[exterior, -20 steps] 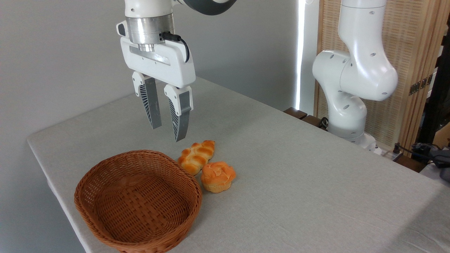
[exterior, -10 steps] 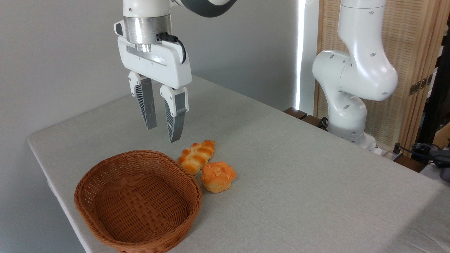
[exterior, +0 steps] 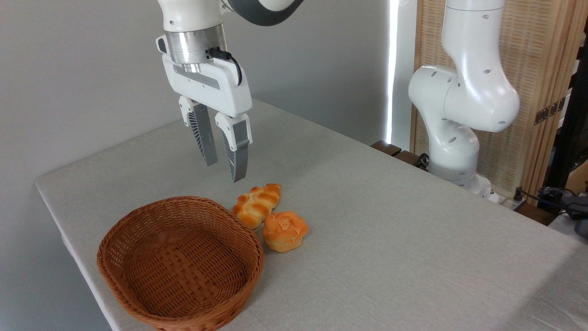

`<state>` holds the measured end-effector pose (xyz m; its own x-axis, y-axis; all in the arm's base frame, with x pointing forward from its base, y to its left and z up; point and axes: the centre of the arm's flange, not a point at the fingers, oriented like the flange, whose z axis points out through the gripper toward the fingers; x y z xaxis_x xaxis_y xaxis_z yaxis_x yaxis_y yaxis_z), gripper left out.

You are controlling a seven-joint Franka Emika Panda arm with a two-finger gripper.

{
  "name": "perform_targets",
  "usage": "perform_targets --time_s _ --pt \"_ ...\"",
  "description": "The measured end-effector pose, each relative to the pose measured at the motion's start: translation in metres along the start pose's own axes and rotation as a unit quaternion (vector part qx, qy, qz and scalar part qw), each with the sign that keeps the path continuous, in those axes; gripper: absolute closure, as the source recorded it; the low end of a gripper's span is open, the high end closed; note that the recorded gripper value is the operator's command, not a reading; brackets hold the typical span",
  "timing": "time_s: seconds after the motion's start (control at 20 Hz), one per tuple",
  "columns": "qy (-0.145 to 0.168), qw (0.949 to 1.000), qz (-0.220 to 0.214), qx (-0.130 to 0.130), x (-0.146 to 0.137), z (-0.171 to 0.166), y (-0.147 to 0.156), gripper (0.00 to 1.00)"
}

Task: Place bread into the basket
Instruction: 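Lower the open gripper onto the round orange bun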

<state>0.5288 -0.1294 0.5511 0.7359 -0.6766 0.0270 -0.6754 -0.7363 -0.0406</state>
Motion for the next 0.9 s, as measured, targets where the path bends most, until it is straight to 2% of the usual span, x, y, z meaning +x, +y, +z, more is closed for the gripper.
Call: perform_targets --time_s 0.2,0.45,0.6,0.9 --pt "-0.028 0.9977 0.06 -0.014 -0.027 0.031 0.003 0.0" --pt "-0.042 0.9956 0.078 -0.029 -0.071 0.055 -0.018 0.0" --pt "-0.036 0.9948 0.09 -0.031 -0.087 0.07 -0.035 0.0" --pt "-0.013 0.9953 0.094 -0.019 -0.089 0.106 -0.03 0.0"
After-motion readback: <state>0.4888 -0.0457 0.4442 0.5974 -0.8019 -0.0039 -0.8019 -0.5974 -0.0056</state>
